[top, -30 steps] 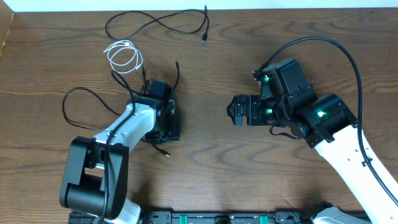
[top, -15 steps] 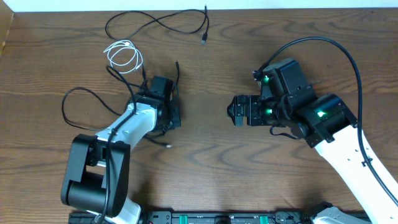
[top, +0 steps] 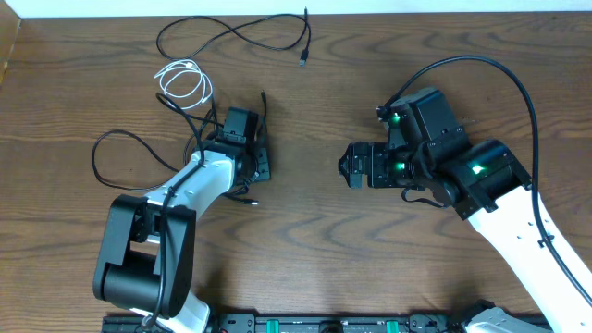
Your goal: Untangle cables
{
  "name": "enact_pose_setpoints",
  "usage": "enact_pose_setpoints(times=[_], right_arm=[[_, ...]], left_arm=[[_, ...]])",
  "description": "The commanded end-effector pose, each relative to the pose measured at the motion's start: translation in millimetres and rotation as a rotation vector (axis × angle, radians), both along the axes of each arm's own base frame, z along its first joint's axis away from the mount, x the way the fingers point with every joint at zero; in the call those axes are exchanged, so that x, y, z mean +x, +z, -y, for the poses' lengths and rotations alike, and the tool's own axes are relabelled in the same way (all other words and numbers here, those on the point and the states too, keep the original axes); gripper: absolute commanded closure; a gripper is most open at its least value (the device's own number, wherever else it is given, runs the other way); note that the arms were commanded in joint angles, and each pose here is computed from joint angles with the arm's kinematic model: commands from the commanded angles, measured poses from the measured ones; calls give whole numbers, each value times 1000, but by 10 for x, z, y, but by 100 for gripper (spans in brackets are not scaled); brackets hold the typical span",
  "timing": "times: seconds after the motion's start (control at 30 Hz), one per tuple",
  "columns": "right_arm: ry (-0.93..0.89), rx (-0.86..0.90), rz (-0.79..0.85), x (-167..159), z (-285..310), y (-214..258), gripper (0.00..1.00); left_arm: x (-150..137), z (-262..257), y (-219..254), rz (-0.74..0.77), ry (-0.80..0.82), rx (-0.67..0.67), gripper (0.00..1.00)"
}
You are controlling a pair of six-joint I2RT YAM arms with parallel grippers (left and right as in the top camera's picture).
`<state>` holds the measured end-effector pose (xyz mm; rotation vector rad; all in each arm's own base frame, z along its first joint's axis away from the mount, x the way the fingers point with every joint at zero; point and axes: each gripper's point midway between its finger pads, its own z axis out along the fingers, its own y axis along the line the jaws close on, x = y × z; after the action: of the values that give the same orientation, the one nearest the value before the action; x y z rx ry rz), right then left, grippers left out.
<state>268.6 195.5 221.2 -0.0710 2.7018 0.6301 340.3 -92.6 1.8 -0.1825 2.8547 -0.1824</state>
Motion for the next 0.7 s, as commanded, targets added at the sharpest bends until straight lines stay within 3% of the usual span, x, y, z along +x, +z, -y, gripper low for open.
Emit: enact_pose_setpoints(times=[0.0,0.1,0.33,0.47,0.67], right_arm=[[3,5,-8,-5,-31,-9,1],[3,7,-6,-1,-34,-6,1],[0,4,-2,9,-27,-5,1],[-1,2,-4,-19,-8,8,3],[-27,-16,23,-196,166,165,1]], left_arm=[[-5,9,76,-9,4,-6,29],[11,66,281,25,-6,-44,20],[-28,283,1188,224,-65,-214,17],[-245,270,1785,345,-41,-289,13],[-693,151,2307,465,-53,-314,8]])
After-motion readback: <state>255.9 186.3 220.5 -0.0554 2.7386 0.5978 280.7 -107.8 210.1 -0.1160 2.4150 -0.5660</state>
